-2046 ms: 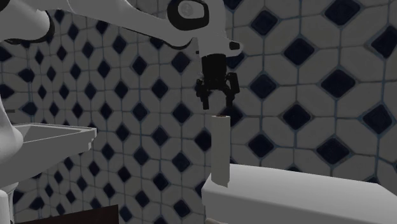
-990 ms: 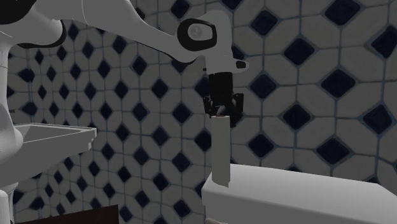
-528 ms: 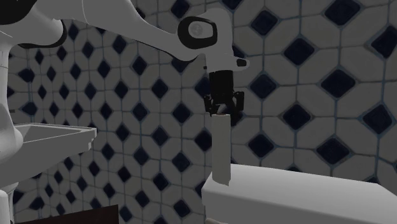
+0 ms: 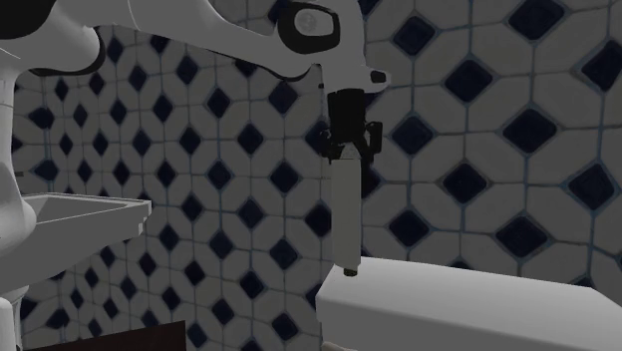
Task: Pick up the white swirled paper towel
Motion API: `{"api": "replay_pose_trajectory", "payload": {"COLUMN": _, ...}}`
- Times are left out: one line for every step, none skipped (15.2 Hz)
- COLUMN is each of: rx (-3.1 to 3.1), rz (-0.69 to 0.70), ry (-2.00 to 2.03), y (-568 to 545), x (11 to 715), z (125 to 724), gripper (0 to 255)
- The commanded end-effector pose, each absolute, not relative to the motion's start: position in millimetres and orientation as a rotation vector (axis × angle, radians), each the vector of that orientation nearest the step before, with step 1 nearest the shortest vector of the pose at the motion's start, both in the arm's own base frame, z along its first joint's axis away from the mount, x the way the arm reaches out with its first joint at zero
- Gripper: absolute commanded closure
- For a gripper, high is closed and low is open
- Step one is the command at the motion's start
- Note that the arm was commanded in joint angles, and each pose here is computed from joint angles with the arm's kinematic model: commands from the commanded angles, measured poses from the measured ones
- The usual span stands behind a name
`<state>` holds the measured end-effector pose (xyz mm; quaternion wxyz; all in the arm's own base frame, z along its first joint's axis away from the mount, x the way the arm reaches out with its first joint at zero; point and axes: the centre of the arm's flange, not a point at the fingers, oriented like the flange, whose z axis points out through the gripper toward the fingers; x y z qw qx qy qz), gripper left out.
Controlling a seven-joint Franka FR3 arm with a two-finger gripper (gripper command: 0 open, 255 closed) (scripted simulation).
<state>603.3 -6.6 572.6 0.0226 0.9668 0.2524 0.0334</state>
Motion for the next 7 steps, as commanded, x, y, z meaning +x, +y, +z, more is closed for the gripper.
{"api": "replay_pose_trajectory", "payload": {"rx": 2.995, "rz": 0.103, "ry": 0.782, "y": -7.6, "x": 603.0, "z": 583.1, "gripper": 255}}
{"api": "replay_pose_trajectory", "payload": {"rx": 2.995, "rz": 0.103, "ry": 0.782, "y": -7.6, "x": 603.0, "z": 588.3, "gripper": 255}}
{"api": "replay_pose_trajectory", "payload": {"rx": 2.995, "rz": 0.103, "ry": 0.782, "y": -7.6, "x": 603.0, "z": 593.6, "gripper": 255}}
{"api": "replay_pose_trajectory", "payload": {"rx": 2.995, "rz": 0.103, "ry": 0.782, "y": -7.6, "x": 603.0, "z": 598.9, "gripper": 255}}
{"api": "replay_pose_trajectory", "payload": {"rx": 2.995, "rz": 0.103, "ry": 0.782, "y": -7.6, "x": 603.0, "z": 604.2, "gripper": 255}}
{"api": "replay_pose_trajectory", "payload": {"rx": 2.995, "rz": 0.103, "ry": 0.782, "y": -7.6, "x": 603.0, "z": 605.0, "gripper": 255}}
{"api": "replay_pose_trajectory", "payload": {"rx": 2.995, "rz": 0.103, "ry": 0.782, "y": -7.6, "x": 603.0, "z": 605.0, "gripper": 255}}
